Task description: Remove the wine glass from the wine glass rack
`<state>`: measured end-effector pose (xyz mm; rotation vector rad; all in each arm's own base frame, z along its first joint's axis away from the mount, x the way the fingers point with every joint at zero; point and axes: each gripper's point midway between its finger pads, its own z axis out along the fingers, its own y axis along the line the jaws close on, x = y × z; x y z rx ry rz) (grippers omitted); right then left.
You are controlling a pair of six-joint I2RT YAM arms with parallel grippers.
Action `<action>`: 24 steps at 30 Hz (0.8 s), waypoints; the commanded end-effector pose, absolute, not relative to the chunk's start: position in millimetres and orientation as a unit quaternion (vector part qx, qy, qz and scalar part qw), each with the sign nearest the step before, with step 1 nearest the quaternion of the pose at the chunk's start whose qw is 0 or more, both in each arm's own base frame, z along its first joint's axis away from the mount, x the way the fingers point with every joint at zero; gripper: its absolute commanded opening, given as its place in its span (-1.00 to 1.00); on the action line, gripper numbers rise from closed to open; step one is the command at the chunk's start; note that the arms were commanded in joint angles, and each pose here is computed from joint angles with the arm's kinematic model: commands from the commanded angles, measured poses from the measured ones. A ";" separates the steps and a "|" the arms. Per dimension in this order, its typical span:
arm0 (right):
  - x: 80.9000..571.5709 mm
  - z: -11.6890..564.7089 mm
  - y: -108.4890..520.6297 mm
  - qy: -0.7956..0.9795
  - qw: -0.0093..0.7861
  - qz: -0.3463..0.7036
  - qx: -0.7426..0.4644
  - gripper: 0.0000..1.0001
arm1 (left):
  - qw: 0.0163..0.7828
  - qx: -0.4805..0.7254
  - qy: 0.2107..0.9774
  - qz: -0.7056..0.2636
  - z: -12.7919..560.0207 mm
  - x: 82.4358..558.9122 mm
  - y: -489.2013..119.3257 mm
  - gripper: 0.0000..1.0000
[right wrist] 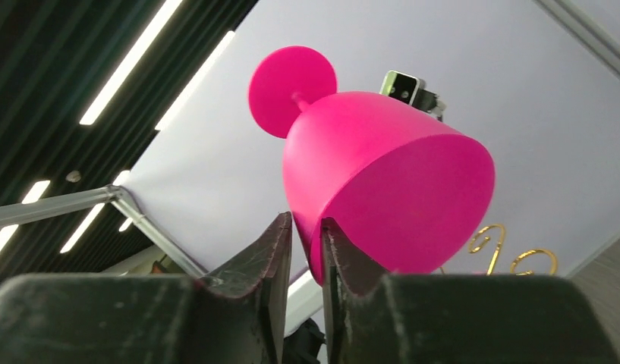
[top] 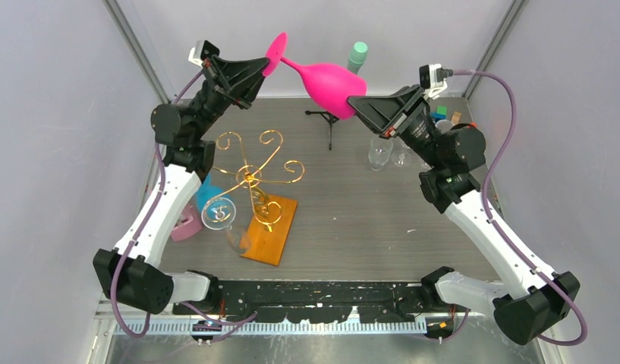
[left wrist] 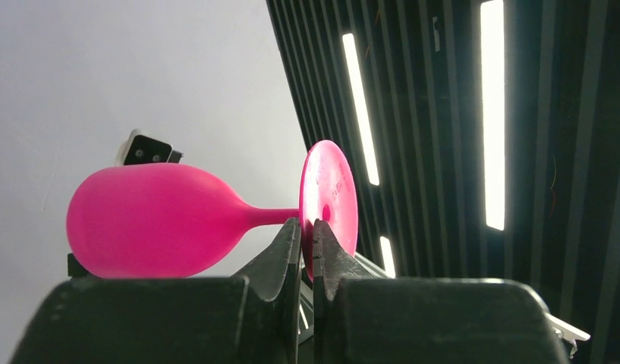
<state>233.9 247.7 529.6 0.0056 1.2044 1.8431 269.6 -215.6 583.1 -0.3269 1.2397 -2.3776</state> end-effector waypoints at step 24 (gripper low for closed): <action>204.4 562.2 236.9 0.480 0.529 0.697 -0.068 -0.99 | 0.259 -0.080 0.484 -0.832 569.4 257.6 -224.4 0.22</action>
